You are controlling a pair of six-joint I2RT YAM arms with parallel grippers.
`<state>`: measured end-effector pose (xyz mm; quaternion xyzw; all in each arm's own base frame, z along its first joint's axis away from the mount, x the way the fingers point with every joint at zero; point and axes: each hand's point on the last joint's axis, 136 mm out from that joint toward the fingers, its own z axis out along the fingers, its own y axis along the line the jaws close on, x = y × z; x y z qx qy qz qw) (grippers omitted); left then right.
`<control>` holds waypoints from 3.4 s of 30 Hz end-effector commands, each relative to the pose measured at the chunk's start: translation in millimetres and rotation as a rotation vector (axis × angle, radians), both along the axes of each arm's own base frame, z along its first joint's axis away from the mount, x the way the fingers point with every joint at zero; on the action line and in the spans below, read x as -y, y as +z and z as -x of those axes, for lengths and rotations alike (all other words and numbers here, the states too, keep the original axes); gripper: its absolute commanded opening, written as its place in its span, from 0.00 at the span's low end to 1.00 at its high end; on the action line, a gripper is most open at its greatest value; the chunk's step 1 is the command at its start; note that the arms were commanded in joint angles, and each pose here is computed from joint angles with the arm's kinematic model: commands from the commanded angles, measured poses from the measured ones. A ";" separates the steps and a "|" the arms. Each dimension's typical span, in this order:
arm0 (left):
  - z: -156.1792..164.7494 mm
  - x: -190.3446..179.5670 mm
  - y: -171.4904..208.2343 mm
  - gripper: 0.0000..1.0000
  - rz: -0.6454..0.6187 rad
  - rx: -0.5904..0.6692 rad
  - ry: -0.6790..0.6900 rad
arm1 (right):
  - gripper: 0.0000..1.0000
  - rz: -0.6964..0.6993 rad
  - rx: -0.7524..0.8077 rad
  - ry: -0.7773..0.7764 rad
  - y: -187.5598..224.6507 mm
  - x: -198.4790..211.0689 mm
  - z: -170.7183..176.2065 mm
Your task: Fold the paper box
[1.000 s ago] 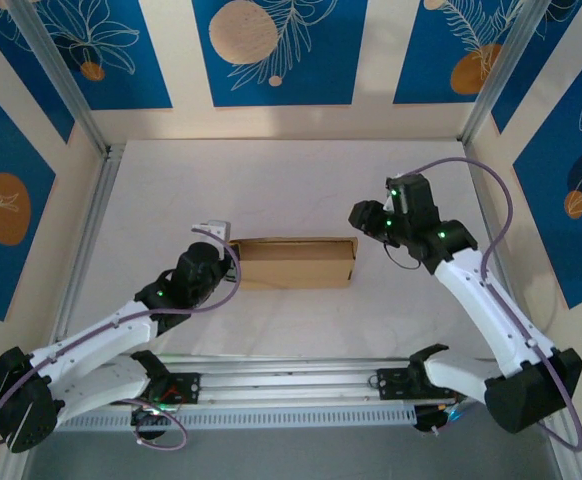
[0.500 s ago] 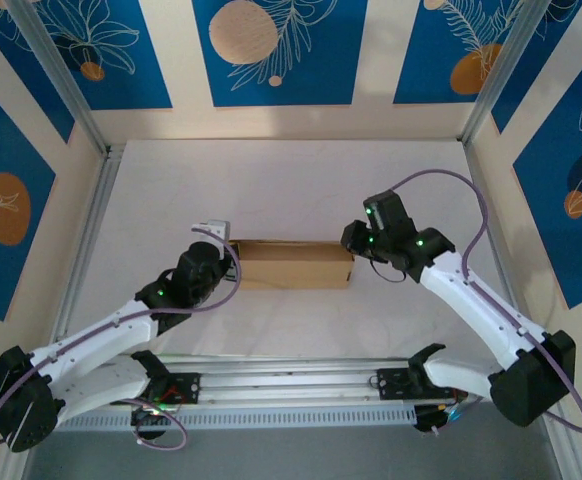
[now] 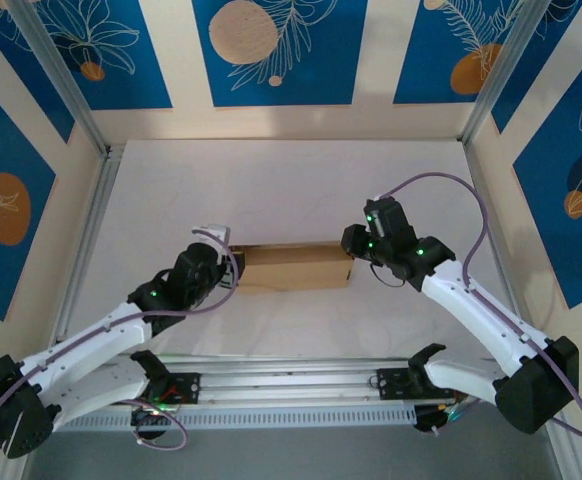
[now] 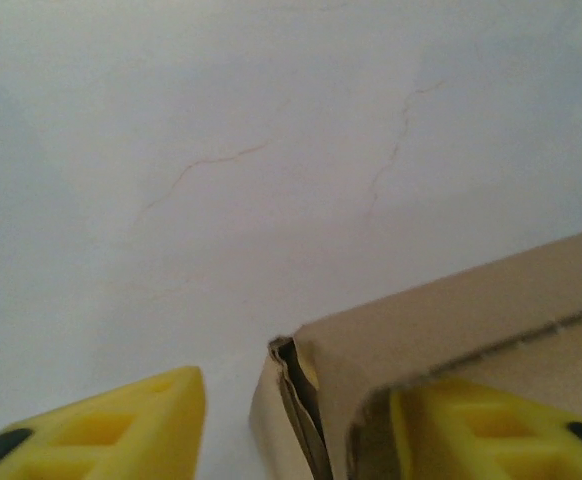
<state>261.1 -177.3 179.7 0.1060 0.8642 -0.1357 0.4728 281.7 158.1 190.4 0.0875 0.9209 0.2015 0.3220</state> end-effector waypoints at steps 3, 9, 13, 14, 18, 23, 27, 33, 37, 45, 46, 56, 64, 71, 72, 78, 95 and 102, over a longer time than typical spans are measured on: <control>16.5 10.5 32.5 0.62 0.016 -0.002 -0.123 | 0.25 0.098 -0.105 0.012 -31.5 9.4 16.1; 29.3 28.2 64.5 0.69 0.084 -0.014 -0.258 | 0.26 0.101 -0.099 0.004 -29.2 9.4 16.0; 22.3 21.7 78.2 0.68 0.180 -0.015 -0.198 | 0.26 0.102 -0.099 0.001 -29.6 9.3 17.2; 16.1 15.1 79.2 0.68 0.212 -0.024 -0.148 | 0.26 0.101 -0.099 0.002 -29.3 8.9 17.7; -6.6 -1.4 70.6 0.69 0.314 -0.107 0.010 | 0.26 0.101 -0.098 0.004 -29.6 7.7 19.2; -26.7 1.5 66.5 0.65 0.397 -0.144 0.074 | 0.26 0.105 -0.098 0.003 -29.8 7.7 20.4; -37.2 6.1 66.5 0.59 0.417 -0.139 0.086 | 0.26 0.106 -0.093 0.001 -28.7 7.7 20.6; -35.8 14.1 39.2 0.39 0.479 -0.221 0.101 | 0.26 0.114 -0.095 -0.003 -32.1 8.8 20.8; -27.9 14.1 19.9 0.29 0.540 -0.281 0.130 | 0.26 0.120 -0.097 -0.005 -35.5 9.0 20.9; -14.8 2.2 1.0 0.20 0.537 -0.269 0.192 | 0.26 0.124 -0.106 -0.013 -41.9 9.6 22.2; -14.7 1.1 1.6 0.19 0.534 -0.264 0.196 | 0.26 0.127 -0.106 -0.016 -42.2 10.5 22.1; -13.3 8.3 20.6 0.15 0.439 -0.221 0.162 | 0.26 0.138 -0.088 -0.009 -39.8 10.0 21.7; -8.5 7.7 16.6 0.22 0.309 -0.226 0.129 | 0.27 0.155 -0.070 0.007 -33.7 9.4 18.6; -0.8 4.8 6.5 0.25 0.201 -0.260 0.110 | 0.34 0.167 -0.058 0.037 -28.6 6.7 17.1; -0.5 3.2 7.7 0.25 0.186 -0.256 0.111 | 0.35 0.167 -0.055 0.043 -27.3 5.7 16.7; -0.1 -3.8 10.4 0.27 0.127 -0.240 0.110 | 0.38 0.156 -0.052 0.083 -21.3 -2.2 14.7; 17.6 -0.3 -19.5 0.13 0.100 -0.298 0.069 | 0.38 0.167 -0.083 0.076 -36.4 -1.3 19.3; 32.9 -5.5 -33.6 0.18 0.070 -0.328 0.063 | 0.39 0.207 -0.068 0.080 -38.1 3.4 19.8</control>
